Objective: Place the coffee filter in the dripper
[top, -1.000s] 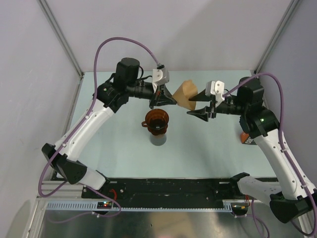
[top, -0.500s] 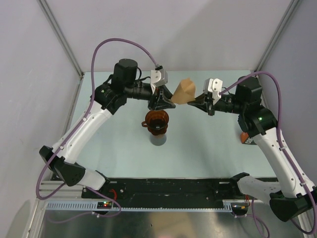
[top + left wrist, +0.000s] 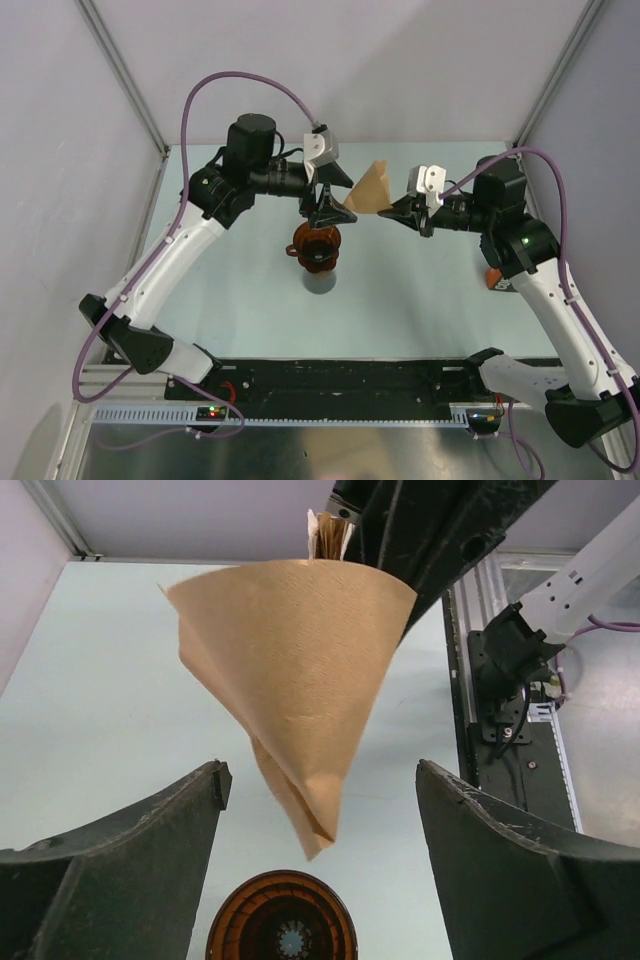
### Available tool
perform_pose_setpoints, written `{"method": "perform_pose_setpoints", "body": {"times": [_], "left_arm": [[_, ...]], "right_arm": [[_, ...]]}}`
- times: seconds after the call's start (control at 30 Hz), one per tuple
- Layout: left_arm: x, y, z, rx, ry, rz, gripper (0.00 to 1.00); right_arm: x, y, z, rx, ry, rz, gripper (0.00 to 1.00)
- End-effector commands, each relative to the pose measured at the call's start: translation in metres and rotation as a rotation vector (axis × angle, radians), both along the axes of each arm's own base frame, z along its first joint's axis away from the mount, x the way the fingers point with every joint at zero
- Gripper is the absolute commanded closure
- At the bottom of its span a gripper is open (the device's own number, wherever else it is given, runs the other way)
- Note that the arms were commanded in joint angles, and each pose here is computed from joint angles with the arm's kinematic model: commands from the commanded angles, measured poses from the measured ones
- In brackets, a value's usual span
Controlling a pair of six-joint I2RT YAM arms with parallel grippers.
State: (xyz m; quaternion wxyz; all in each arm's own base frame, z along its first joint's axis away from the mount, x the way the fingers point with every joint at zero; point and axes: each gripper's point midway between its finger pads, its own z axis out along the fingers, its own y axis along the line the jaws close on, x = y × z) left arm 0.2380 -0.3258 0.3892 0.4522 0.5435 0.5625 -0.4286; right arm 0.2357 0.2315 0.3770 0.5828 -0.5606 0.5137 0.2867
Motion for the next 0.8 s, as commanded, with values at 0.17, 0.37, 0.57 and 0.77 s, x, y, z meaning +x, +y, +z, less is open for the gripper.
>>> {"method": "perform_pose_setpoints", "body": {"times": [0.17,0.37,0.57,0.77], "left_arm": [[0.007,0.0,0.022,-0.034,-0.014,0.048,0.15],[-0.003,-0.008,0.026,-0.056,0.065,-0.02,0.15],[-0.01,-0.012,0.023,-0.06,0.11,-0.074,0.2],[-0.006,-0.014,0.019,-0.051,0.108,-0.059,0.23]], "right_arm": [[-0.016,-0.002,-0.002,-0.057,-0.089,0.05,1.0],[-0.011,0.0,-0.004,-0.095,-0.162,0.044,1.0],[-0.006,0.0,-0.002,-0.094,-0.17,0.018,1.0],[-0.005,0.001,-0.002,-0.09,-0.162,0.015,1.0]]}}
